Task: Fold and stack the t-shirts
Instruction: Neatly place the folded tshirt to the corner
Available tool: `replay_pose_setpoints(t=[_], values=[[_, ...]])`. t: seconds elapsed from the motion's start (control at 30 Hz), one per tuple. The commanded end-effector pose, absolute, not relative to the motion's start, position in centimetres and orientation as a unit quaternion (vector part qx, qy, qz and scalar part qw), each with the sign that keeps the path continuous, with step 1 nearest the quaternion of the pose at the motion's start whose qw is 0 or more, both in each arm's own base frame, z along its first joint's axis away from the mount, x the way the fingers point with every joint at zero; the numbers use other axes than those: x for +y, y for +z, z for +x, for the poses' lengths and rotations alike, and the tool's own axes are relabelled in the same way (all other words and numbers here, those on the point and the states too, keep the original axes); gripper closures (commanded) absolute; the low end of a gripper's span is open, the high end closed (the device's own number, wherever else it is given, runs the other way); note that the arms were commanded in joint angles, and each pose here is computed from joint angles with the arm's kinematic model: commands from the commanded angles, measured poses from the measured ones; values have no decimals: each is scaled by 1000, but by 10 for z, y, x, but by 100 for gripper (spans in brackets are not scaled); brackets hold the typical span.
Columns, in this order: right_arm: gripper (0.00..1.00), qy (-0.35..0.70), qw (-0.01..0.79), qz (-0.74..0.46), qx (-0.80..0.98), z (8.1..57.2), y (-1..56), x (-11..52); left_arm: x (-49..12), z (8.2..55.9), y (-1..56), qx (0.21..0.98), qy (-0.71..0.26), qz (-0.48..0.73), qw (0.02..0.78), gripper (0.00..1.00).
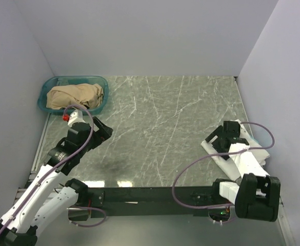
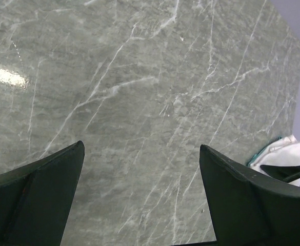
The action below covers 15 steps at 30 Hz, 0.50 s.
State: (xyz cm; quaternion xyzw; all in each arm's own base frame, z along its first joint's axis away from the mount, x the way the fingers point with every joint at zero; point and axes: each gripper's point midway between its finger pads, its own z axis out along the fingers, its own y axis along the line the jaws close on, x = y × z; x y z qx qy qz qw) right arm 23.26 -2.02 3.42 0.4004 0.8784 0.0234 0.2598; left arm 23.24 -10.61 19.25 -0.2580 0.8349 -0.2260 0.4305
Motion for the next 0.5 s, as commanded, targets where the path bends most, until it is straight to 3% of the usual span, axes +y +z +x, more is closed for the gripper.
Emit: replay_pose_setpoints(t=[0.0, 0.47], values=[[3, 49, 282, 427, 858, 258, 37, -29, -108, 238, 194, 831, -227, -259, 436, 1], [4, 149, 303, 566, 752, 340, 44, -50, -105, 241, 196, 830, -219, -270, 437, 0]])
